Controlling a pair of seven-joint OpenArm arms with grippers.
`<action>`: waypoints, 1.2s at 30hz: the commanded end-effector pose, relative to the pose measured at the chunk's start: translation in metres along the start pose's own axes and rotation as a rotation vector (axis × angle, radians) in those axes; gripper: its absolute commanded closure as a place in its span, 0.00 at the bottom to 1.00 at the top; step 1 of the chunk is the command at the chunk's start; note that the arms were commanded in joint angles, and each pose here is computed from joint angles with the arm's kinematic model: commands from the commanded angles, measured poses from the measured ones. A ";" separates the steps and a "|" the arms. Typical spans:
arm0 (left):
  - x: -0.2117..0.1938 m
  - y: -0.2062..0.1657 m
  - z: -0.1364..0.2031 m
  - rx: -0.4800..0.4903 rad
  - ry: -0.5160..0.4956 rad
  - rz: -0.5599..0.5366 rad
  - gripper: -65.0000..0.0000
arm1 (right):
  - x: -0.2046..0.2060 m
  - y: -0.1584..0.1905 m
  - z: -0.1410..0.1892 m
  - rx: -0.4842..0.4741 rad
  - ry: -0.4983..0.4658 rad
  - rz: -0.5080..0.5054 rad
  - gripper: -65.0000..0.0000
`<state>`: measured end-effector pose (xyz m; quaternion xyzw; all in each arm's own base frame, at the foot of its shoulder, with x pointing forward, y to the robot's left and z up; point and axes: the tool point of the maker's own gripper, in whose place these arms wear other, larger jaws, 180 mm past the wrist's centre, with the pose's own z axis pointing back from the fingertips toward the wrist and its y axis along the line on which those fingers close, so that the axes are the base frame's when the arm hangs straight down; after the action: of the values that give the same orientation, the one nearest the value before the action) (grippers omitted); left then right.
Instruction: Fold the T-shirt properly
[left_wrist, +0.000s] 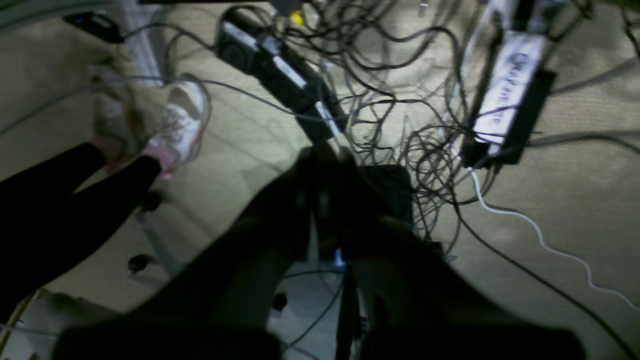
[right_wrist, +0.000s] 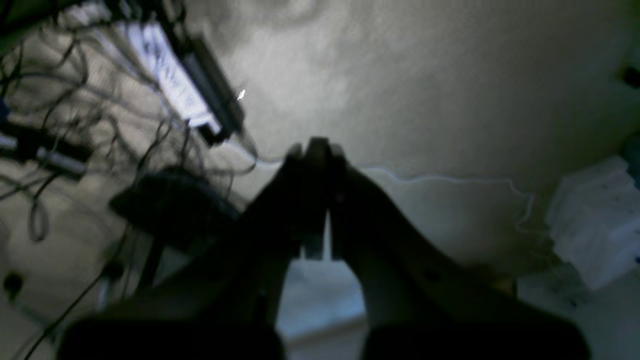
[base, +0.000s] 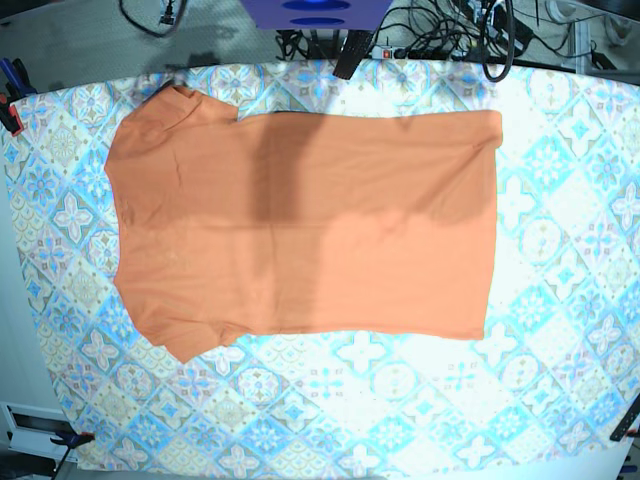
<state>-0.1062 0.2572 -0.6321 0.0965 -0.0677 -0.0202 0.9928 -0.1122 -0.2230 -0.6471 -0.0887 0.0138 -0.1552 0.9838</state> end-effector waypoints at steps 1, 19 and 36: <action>-0.009 0.010 0.006 0.025 -0.025 0.009 1.00 | -0.014 -0.012 0.003 -0.020 -0.004 -0.006 1.00; 0.014 0.044 0.097 0.109 -0.662 -0.004 1.00 | -0.040 -0.040 0.098 -0.081 -0.705 0.007 1.00; 0.126 0.037 0.127 0.092 -1.085 0.056 1.00 | -0.023 -0.029 0.137 -0.071 -0.936 0.006 1.00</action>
<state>0.0156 0.2579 -0.4916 0.1095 -0.5733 -0.0309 0.8114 -0.1188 -0.2172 -0.5160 -0.1730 -0.4318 -0.0959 0.8800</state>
